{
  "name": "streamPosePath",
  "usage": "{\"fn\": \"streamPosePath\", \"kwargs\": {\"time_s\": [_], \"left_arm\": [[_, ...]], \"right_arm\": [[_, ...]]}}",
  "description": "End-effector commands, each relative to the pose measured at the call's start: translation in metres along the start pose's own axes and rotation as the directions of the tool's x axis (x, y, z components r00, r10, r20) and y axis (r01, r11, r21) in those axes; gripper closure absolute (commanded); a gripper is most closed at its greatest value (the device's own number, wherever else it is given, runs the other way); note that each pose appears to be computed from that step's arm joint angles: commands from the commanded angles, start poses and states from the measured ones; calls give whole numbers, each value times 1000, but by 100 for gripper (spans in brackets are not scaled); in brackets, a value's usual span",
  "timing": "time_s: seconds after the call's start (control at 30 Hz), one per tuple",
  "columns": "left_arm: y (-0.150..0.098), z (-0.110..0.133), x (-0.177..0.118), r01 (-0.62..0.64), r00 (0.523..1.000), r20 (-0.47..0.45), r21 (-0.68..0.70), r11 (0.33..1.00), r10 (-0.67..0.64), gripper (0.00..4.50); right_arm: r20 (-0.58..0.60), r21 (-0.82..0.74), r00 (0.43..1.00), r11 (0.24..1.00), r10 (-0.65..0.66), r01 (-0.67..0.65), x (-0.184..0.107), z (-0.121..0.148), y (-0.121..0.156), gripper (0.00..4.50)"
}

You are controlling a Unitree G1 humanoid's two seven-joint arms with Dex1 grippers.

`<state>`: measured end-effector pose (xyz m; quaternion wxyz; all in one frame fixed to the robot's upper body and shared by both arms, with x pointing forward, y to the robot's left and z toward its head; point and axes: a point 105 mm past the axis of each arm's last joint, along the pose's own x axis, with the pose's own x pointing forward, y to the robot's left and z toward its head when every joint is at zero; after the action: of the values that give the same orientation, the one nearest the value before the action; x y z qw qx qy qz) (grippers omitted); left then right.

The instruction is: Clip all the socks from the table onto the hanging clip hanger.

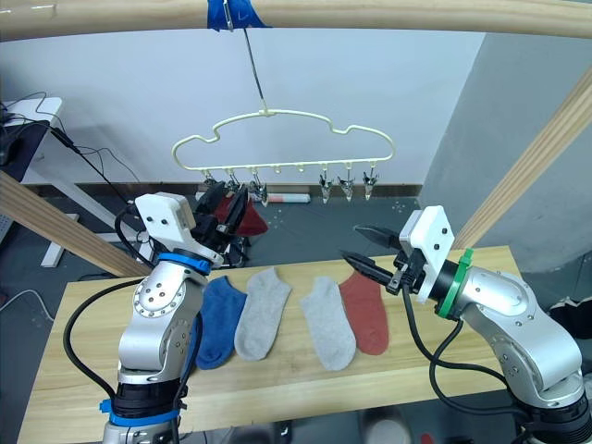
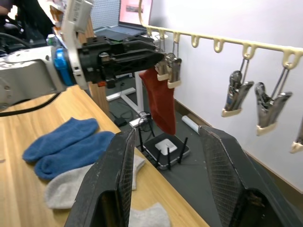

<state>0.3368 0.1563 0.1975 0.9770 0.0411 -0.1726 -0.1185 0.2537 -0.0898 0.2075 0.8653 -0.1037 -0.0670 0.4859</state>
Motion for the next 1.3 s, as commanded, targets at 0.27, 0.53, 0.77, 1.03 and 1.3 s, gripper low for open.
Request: {"fn": "streamPosePath", "kwargs": {"time_s": [0.27, 0.53, 0.77, 1.03, 1.3], "left_arm": [[0, 5, 3, -9, 1000, 7, 15, 1000, 9, 256], [-1, 8, 6, -3, 1000, 17, 19, 1000, 3, 256], [0, 8, 5, -8, 1000, 19, 26, 1000, 7, 256], [1, 11, 6, -16, 999, 31, 32, 999, 15, 412], [0, 12, 5, -8, 999, 36, 46, 999, 7, 449]], "right_arm": [[46, -46, 998, 998, 47, -45, 2, 14, 10, 229], [42, -47, 998, 998, 43, -41, 2, 14, 9, 229], [43, -46, 998, 998, 43, -41, 2, 14, 9, 229], [41, -44, 998, 998, 46, -44, 2, 13, 10, 229], [21, -39, 998, 998, 54, -53, 2, 9, 12, 229]]}}
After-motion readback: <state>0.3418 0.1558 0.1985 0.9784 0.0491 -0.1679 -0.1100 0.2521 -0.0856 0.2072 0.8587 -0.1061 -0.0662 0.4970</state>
